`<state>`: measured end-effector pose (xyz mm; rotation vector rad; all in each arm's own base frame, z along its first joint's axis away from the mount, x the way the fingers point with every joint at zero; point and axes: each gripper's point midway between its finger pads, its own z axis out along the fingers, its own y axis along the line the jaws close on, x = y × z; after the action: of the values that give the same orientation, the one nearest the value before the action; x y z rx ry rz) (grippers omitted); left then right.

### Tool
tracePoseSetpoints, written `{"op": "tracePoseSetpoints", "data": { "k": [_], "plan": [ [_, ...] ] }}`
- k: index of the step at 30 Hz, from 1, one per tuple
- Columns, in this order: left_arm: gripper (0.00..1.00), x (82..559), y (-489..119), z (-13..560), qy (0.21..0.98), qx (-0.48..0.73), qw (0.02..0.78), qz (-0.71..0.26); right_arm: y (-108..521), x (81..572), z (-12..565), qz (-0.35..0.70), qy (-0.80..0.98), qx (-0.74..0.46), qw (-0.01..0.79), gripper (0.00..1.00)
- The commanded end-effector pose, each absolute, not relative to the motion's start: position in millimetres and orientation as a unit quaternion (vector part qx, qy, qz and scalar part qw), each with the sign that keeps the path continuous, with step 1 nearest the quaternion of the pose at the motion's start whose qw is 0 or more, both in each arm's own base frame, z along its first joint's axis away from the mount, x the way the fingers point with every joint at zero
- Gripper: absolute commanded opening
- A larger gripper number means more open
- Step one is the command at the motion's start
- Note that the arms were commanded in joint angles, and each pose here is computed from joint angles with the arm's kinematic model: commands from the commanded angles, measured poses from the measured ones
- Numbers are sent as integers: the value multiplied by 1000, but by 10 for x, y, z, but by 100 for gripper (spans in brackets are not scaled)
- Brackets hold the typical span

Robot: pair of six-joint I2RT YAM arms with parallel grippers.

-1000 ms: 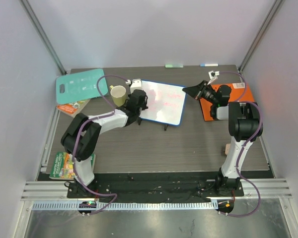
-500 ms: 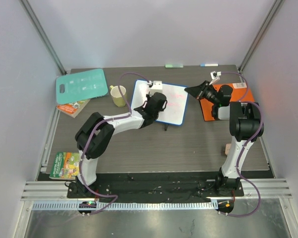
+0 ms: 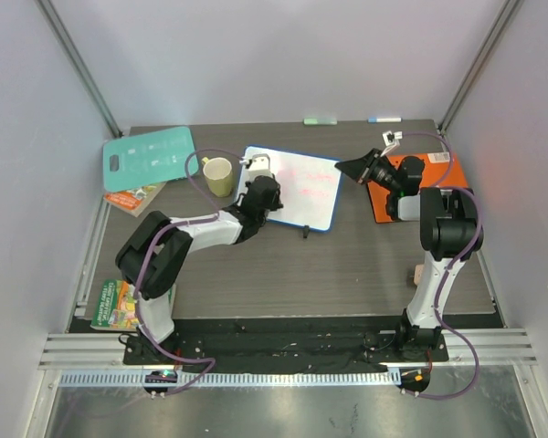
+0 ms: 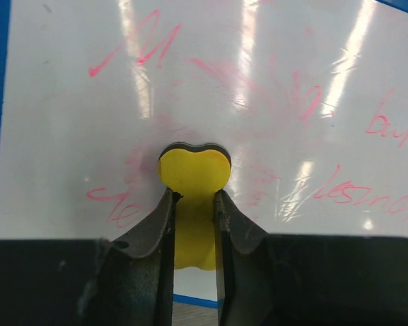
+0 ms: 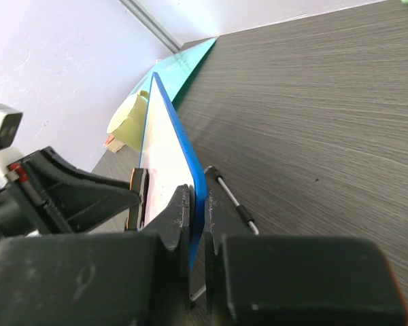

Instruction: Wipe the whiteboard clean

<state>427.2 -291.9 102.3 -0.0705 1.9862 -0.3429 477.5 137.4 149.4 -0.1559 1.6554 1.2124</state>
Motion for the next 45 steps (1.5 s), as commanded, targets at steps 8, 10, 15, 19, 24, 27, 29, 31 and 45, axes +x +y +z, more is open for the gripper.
{"op": "tracePoseSetpoints", "data": {
  "k": [8,10,15,19,24,27,29,31,45],
  "plan": [
    [0,4408,-1848,856,853,-104,512,-2,1469,4748,1805,479,642,-157,577,1],
    [0,4430,-1857,889,851,-98,516,-3,1470,4750,1798,480,643,-157,576,1],
    [0,4483,-2172,752,865,-59,497,-51,1473,4748,1800,481,642,-158,575,1],
    [0,4388,-2839,717,864,18,497,-82,1478,4744,1818,483,641,-160,575,2],
    [0,4161,-3627,694,859,79,482,-152,1482,4742,1814,485,641,-159,573,2],
    [0,4042,-3922,683,856,94,474,-183,1482,4746,1812,485,641,-159,573,1],
    [0,4023,-3958,632,859,90,469,-183,1480,4748,1808,485,641,-158,573,1],
    [0,4031,-3822,549,866,80,468,-157,1481,4746,1808,485,641,-158,573,1],
    [0,4209,-2066,600,874,-88,478,-23,1481,4745,1816,486,640,-159,574,1]
  ]
}}
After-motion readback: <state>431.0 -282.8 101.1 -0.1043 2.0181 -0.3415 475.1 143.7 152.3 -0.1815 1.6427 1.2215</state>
